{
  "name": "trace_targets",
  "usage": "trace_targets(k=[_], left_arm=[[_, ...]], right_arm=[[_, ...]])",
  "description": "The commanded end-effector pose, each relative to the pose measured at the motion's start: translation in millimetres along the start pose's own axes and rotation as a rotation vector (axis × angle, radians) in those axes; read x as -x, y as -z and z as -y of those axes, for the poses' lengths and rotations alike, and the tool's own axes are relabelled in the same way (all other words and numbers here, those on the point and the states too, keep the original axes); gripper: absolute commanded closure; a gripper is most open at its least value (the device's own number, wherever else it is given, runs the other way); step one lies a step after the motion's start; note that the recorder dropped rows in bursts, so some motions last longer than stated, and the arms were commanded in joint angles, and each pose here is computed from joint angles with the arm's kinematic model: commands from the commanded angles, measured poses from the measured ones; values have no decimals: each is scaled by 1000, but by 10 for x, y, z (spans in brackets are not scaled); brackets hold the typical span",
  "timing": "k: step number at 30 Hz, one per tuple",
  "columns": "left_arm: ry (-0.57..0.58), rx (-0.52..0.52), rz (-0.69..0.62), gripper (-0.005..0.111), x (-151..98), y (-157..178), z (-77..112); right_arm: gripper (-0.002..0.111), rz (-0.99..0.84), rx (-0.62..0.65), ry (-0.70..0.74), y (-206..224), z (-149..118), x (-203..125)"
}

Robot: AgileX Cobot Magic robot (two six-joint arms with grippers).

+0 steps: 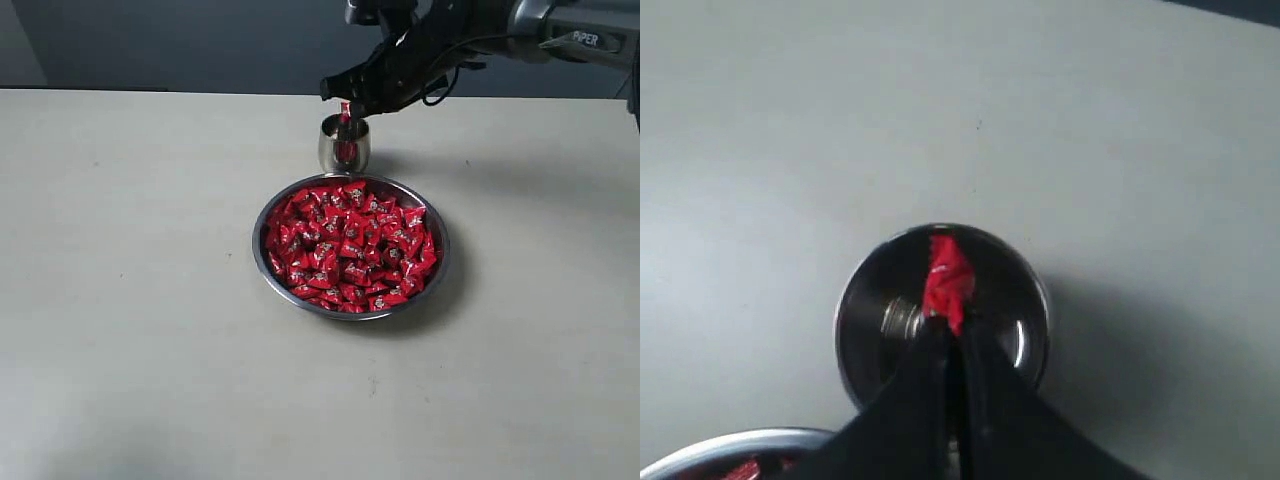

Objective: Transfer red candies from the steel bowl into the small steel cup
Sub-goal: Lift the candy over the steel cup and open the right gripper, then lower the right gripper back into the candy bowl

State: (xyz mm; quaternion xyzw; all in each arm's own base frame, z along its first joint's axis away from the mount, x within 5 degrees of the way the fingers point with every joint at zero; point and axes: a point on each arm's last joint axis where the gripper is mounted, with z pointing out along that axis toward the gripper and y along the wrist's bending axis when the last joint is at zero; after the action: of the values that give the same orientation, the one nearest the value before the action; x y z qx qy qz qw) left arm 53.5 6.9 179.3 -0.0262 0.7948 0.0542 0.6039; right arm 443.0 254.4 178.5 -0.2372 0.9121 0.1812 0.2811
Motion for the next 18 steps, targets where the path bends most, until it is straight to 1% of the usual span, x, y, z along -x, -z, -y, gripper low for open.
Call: trace_targets(k=[1, 3, 5, 8, 11, 14, 16, 18], left_arm=[[-2, -4, 19, 106, 33, 12, 1], [-2, -4, 19, 106, 33, 12, 1], [-2, -4, 19, 106, 33, 12, 1], [-2, -4, 19, 106, 33, 12, 1], [-2, -4, 19, 106, 33, 12, 1], [-2, -4, 19, 106, 33, 12, 1], [-2, -4, 19, 106, 33, 12, 1], [-2, -4, 19, 106, 33, 12, 1]], right_arm=[[100, -7, 1, -6, -38, 27, -6], [88, -11, 1, -6, -45, 28, -13], [84, -2, 4, -3, 4, 14, 25], [84, 0, 15, 8, 173, -36, 96], [84, -38, 20, 68, 366, -85, 124], [84, -88, 38, 137, 507, -128, 105], [84, -99, 39, 152, 605, -149, 80], [84, -124, 38, 154, 656, -154, -11]])
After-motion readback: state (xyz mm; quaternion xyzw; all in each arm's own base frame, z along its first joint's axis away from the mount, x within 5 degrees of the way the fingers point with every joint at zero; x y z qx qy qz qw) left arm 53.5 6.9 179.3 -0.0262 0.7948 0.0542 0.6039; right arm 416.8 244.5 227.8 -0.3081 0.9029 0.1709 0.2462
